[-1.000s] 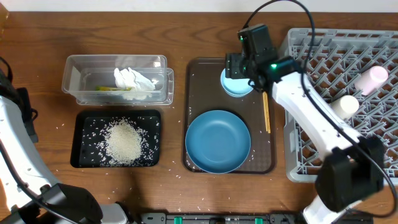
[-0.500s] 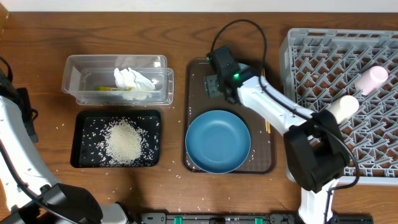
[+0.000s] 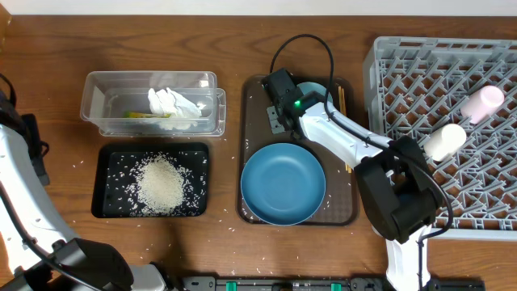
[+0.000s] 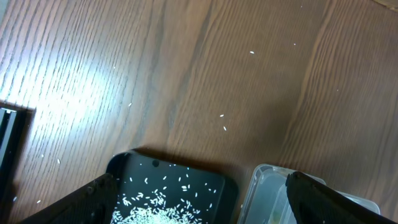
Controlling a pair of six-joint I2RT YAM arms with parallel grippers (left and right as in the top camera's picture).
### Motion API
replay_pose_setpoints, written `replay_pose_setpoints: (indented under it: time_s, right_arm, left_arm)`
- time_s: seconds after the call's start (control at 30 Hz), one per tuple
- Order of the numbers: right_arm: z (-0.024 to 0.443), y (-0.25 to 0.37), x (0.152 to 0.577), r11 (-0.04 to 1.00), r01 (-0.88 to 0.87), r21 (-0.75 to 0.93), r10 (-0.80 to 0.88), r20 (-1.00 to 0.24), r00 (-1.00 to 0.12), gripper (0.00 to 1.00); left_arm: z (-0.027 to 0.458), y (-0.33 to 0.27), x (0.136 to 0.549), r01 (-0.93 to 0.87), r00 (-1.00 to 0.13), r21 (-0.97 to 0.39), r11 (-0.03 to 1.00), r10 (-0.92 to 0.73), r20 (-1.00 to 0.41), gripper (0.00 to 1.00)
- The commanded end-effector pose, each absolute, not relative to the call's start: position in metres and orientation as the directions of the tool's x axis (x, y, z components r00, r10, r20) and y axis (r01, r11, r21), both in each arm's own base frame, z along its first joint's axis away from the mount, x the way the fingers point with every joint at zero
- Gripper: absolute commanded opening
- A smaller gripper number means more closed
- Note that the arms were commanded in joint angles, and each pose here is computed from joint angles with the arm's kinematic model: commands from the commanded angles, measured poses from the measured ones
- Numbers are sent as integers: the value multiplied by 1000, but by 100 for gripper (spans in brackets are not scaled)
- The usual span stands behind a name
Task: Sort waste into correct bins and load items into the dishwasher rack
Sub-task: 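Move the right gripper back to the light-blue bowl and grasp it, then carry the light-blue bowl into the dish rack and release it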
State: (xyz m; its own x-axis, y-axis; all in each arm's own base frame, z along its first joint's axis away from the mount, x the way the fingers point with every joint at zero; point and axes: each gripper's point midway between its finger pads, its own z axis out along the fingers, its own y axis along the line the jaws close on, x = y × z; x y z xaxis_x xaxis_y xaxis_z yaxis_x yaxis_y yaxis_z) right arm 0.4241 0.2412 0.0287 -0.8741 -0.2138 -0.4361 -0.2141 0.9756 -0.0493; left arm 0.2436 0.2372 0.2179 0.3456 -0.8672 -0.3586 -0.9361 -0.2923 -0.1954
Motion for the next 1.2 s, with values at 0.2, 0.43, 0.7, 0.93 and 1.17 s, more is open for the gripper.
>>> replay_pose_setpoints:
  time_s: [0.2, 0.43, 0.7, 0.93, 1.17]
  right_arm:
    - [52, 246, 436, 977, -204, -61, -209, -450, -868, 1]
    - [86, 252, 442, 983, -181, -36, -177, -453, -874, 1]
    - [170, 225, 454, 994, -103, 33, -75, -478, -875, 1]
    - [244, 142, 454, 981, 22, 193, 113, -473, -874, 1]
    - [284, 50, 442, 909, 94, 406, 281, -430, -858, 1]
  left_arm:
    - [216, 237, 241, -941, 335, -180, -288, -869, -363, 90]
    - [216, 237, 241, -941, 335, -180, -288, -869, -363, 89]
    - [216, 237, 241, -941, 336, -180, -288, -869, -363, 89]
    - [216, 237, 241, -941, 336, -180, -288, -869, -363, 89]
    - [216, 237, 241, -941, 336, -180, -288, -869, -363, 89]
